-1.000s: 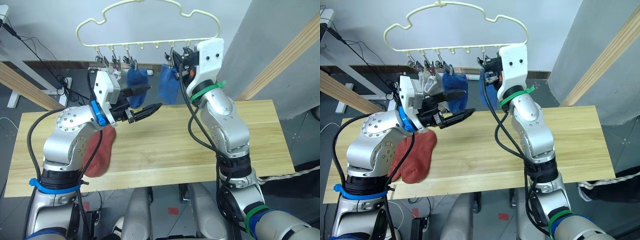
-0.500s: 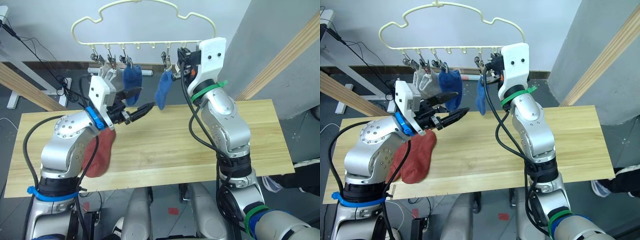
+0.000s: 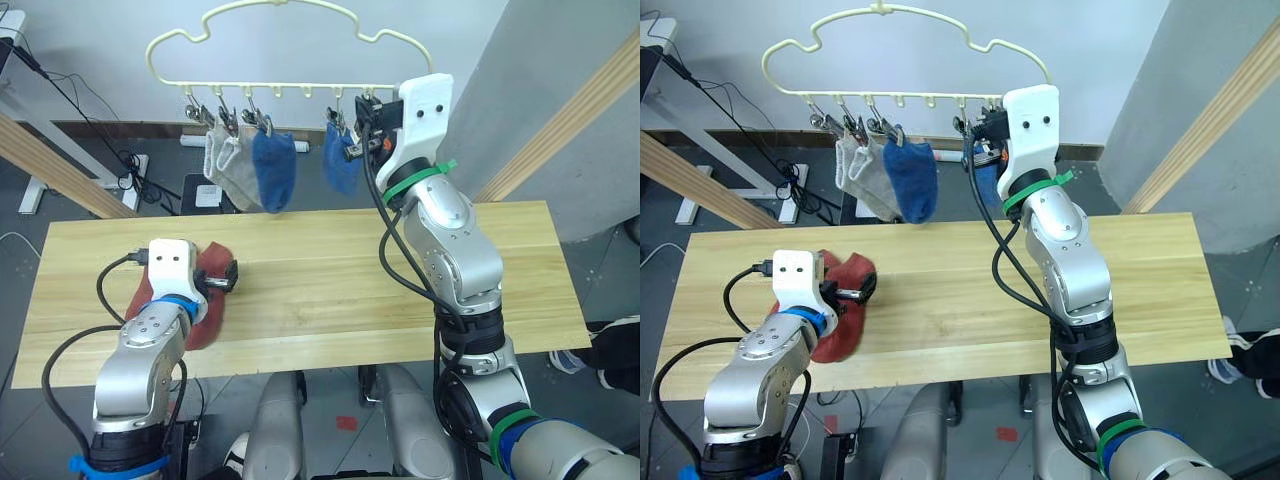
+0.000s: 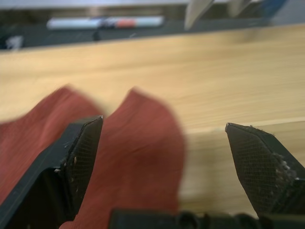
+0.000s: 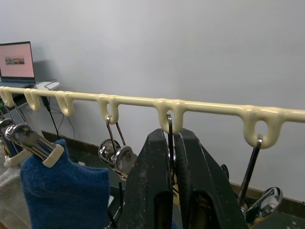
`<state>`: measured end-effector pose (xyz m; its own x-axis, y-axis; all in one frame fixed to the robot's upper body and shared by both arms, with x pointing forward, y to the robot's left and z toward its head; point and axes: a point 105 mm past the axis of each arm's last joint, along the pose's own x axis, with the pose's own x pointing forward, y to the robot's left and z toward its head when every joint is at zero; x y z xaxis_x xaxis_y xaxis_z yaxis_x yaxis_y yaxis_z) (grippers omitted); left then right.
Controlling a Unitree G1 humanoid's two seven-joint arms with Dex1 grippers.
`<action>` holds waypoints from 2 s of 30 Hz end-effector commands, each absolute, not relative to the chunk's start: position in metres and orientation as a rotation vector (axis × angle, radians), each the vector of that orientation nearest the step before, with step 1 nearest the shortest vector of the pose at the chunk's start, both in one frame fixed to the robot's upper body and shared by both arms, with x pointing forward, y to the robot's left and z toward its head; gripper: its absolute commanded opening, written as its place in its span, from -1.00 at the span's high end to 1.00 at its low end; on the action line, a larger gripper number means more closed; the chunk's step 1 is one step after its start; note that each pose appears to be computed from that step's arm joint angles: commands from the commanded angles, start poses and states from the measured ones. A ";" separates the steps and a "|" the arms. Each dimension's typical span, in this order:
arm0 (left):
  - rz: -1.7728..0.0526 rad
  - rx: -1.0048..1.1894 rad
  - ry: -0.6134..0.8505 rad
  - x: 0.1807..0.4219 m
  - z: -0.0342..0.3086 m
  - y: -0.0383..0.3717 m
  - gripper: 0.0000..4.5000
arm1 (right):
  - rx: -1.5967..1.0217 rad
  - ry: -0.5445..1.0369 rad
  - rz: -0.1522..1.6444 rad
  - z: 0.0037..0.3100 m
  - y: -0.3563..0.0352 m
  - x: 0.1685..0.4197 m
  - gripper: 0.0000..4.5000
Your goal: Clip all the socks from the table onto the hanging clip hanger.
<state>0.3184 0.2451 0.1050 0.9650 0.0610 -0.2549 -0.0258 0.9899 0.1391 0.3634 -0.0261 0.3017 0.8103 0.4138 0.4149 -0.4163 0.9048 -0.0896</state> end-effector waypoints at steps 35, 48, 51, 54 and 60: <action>-0.084 0.063 0.344 0.306 0.081 0.203 1.00 | -0.006 -0.503 0.479 0.316 -0.020 0.349 1.00; -0.558 0.181 -0.191 0.305 0.161 0.103 1.00 | -0.001 -0.515 0.474 0.322 -0.023 0.347 1.00; -0.536 0.153 -0.283 0.318 0.174 0.095 1.00 | -0.001 -0.518 0.472 0.325 -0.023 0.346 1.00; -0.531 0.136 -0.357 0.333 0.185 0.084 1.00 | -0.001 -0.519 0.466 0.328 -0.024 0.347 1.00; -0.539 0.143 -0.431 0.347 0.195 0.072 1.00 | 0.001 -0.508 0.460 0.329 -0.024 0.347 1.00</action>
<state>0.3511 0.0766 0.1884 0.7930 -0.5192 0.3187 0.4670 0.8540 0.2292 0.3610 -0.0258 0.3090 0.8154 0.4220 0.3962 -0.4173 0.9029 -0.1029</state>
